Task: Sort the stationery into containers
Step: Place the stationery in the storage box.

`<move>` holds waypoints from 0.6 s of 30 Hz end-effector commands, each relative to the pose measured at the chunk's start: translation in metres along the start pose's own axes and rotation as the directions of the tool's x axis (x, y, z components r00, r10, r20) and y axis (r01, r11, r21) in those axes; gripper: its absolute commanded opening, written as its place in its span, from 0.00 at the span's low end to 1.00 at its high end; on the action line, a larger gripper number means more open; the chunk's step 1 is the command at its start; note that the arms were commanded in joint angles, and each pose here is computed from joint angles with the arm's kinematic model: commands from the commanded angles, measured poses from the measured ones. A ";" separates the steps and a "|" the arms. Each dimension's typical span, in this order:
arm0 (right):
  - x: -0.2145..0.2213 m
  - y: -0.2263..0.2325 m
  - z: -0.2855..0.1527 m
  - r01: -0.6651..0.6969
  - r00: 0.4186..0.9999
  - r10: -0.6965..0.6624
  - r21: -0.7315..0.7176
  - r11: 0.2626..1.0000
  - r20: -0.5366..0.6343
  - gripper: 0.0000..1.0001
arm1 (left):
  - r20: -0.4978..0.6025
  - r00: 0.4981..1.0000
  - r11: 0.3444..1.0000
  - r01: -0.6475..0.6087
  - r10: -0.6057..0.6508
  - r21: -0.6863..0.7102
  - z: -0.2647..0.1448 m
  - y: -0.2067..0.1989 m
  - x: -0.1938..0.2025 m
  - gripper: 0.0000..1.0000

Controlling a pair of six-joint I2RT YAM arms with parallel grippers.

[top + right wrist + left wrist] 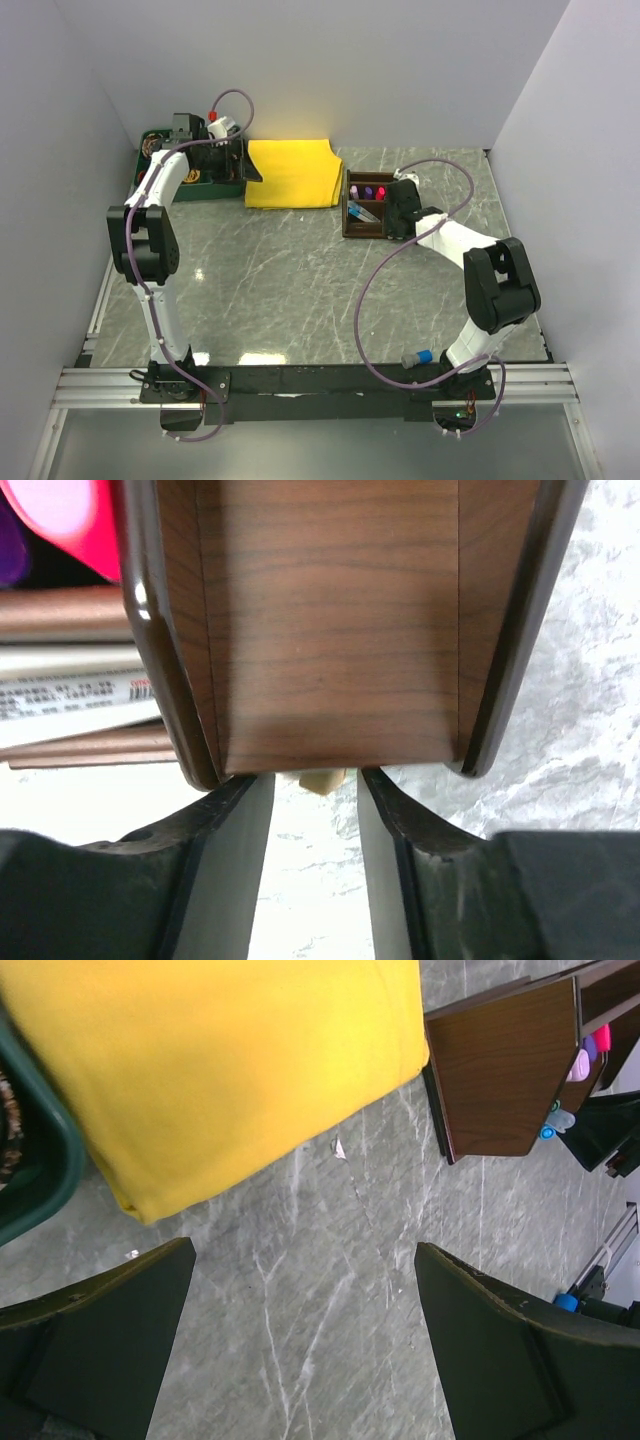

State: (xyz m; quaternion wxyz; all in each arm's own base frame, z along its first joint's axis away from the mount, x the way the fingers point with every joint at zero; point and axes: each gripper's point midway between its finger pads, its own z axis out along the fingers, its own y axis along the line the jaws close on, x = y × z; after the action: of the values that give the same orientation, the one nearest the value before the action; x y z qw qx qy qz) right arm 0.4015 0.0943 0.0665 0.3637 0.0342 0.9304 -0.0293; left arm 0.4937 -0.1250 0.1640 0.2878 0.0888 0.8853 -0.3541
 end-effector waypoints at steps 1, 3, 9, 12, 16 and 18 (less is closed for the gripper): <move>-0.020 0.005 -0.014 -0.040 0.995 0.043 -0.037 0.999 0.089 0.48 | 0.019 0.998 0.998 -0.054 0.054 0.028 -0.004 -0.018 -0.005 1.00; -0.022 0.007 -0.020 -0.041 0.995 0.046 -0.052 0.998 0.092 0.48 | 0.020 0.998 0.998 -0.055 0.055 0.028 -0.005 -0.018 -0.006 0.99; -0.017 0.010 -0.044 -0.020 0.997 0.029 -0.115 0.993 0.078 0.52 | 0.026 0.997 0.997 -0.070 0.069 0.021 -0.006 -0.022 -0.009 0.99; -0.010 0.021 -0.069 0.129 0.991 -0.114 -0.243 0.961 0.076 0.62 | 0.031 0.996 0.996 -0.087 0.088 -0.005 -0.009 -0.022 -0.010 0.99; 0.028 0.033 -0.110 0.574 0.798 -0.579 -0.497 0.651 0.164 0.64 | 0.023 0.994 0.994 -0.107 0.108 -0.033 -0.011 -0.019 -0.008 0.99; 0.060 0.022 -0.124 0.648 0.696 -0.701 -0.557 0.520 0.154 0.64 | 0.015 0.994 0.994 -0.106 0.107 -0.036 -0.011 -0.018 -0.005 0.99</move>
State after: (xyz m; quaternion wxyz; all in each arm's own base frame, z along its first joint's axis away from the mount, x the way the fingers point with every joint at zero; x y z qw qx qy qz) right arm 0.3429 0.1234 0.1227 0.3622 -0.1899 0.9097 0.0722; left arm 0.4922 -0.1315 0.1592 0.2877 0.1045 0.8895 -0.3393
